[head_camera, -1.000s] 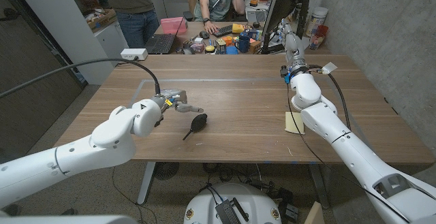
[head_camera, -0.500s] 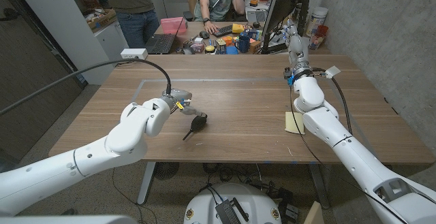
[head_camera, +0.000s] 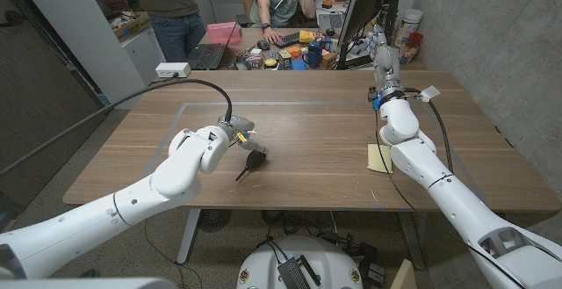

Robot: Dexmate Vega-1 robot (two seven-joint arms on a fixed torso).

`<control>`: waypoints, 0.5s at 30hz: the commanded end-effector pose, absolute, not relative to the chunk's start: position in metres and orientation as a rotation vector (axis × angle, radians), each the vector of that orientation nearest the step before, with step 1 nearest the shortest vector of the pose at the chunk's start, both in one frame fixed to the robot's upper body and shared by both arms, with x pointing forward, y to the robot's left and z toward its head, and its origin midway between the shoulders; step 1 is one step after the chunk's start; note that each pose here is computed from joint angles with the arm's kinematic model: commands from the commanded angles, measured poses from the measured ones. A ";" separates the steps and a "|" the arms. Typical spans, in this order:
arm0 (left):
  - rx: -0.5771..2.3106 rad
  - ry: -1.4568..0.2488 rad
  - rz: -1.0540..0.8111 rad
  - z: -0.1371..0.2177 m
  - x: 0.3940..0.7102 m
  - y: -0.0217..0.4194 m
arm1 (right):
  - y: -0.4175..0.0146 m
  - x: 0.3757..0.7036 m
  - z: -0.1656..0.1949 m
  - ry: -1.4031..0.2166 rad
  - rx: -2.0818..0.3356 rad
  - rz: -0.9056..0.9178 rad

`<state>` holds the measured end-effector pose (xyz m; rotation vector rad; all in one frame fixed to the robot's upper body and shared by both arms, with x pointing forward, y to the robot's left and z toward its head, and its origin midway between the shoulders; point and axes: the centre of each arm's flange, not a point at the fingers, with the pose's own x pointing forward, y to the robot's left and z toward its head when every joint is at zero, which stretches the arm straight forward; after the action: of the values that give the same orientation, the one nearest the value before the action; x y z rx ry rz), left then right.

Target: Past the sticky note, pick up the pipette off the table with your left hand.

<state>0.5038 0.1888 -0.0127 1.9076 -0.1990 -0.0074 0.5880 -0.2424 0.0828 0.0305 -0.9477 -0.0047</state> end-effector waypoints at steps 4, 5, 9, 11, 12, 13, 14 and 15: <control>1.896 -0.151 -0.070 -0.024 0.508 0.181 | -0.247 0.594 0.087 -0.943 0.036 -0.018; 1.894 -0.148 -0.073 -0.025 0.508 0.181 | -0.246 0.594 0.088 -0.943 0.038 -0.019; 1.892 -0.132 -0.087 -0.030 0.508 0.182 | -0.246 0.593 0.089 -0.950 0.036 -0.021; 1.895 -0.120 -0.085 -0.032 0.507 0.182 | -0.247 0.593 0.088 -0.949 0.042 -0.027; 1.897 -0.113 -0.084 -0.033 0.507 0.182 | -0.249 0.593 0.087 -0.949 0.045 -0.030; 1.902 -0.110 -0.088 -0.034 0.507 0.182 | -0.250 0.593 0.085 -0.950 0.045 -0.032; 1.904 -0.103 -0.083 -0.035 0.507 0.181 | -0.251 0.593 0.083 -0.949 0.050 -0.035; 1.913 -0.088 -0.079 -0.037 0.507 0.179 | -0.255 0.594 0.078 -0.947 0.064 -0.043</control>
<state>0.5073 0.1823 -0.0256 1.9002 -0.1458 -0.0658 0.5925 -0.2461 0.0865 0.0390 -0.9473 -0.0176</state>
